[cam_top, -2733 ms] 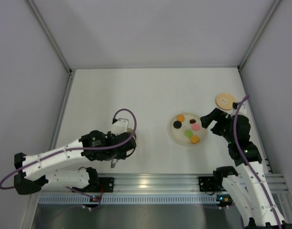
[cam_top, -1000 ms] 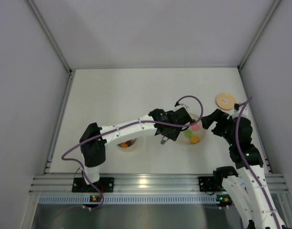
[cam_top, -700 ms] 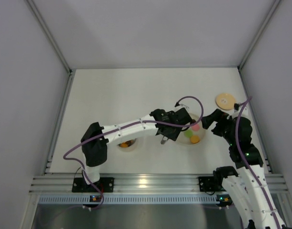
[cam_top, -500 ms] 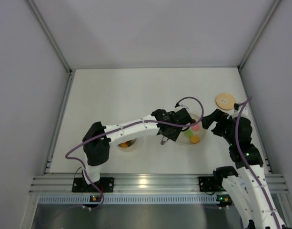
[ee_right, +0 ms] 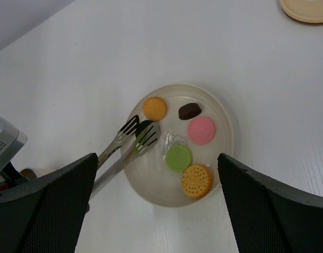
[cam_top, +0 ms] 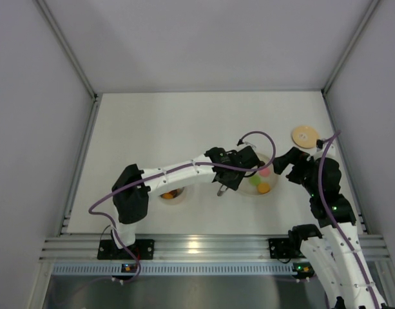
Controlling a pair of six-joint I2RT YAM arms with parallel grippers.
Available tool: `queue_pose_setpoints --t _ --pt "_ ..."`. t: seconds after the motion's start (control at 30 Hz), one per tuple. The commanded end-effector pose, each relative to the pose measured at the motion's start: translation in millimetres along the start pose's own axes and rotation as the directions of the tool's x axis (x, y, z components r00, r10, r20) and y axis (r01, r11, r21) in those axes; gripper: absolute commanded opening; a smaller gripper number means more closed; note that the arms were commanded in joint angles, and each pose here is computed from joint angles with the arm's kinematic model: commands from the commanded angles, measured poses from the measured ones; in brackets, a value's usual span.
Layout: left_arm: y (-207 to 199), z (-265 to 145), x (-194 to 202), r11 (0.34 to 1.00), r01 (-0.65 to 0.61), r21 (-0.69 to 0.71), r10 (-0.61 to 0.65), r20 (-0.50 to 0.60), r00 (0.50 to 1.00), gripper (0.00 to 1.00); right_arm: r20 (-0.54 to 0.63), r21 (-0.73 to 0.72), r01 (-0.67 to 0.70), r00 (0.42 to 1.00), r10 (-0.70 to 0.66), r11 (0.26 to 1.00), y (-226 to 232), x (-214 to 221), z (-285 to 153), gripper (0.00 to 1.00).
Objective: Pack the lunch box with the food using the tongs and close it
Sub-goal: Pick up the fake food from the plate, then place the fake food in the packing box.
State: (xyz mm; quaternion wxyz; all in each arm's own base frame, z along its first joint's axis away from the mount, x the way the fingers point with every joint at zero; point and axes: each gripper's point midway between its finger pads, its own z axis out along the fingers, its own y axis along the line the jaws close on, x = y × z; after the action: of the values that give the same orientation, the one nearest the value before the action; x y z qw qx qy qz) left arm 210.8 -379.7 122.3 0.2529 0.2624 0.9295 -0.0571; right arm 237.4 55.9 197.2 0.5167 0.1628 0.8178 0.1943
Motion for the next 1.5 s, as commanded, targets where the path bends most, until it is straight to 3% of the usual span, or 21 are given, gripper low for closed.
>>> queue_pose_setpoints --t 0.0,0.33,0.53,0.77,1.07,1.47 --pt "-2 -23 -20 0.999 0.025 0.042 -0.028 0.069 0.997 0.31 0.041 -0.001 0.006 0.999 -0.006 1.000 2 -13 -4 0.95" --pt "8 -70 -35 0.995 0.052 0.087 -0.065 0.149 0.987 0.28 0.045 0.001 0.007 0.999 -0.007 1.000 2 -14 -4 0.95" --pt "32 -99 -21 0.994 0.083 0.065 -0.093 0.166 0.982 0.28 0.043 0.003 0.006 0.999 -0.006 1.000 2 -14 -2 0.95" --pt "86 -144 26 0.980 0.197 0.018 -0.197 0.200 0.960 0.29 0.037 -0.001 0.005 0.999 -0.005 1.000 2 -13 2 0.95" --pt "153 -166 115 0.936 0.338 -0.102 -0.321 0.156 0.934 0.29 0.033 -0.004 0.000 0.999 0.000 1.000 3 -14 8 0.95" --pt "178 -165 165 0.893 0.420 -0.159 -0.406 0.112 0.907 0.32 0.021 -0.004 0.001 1.000 -0.001 1.000 2 -10 13 0.94"
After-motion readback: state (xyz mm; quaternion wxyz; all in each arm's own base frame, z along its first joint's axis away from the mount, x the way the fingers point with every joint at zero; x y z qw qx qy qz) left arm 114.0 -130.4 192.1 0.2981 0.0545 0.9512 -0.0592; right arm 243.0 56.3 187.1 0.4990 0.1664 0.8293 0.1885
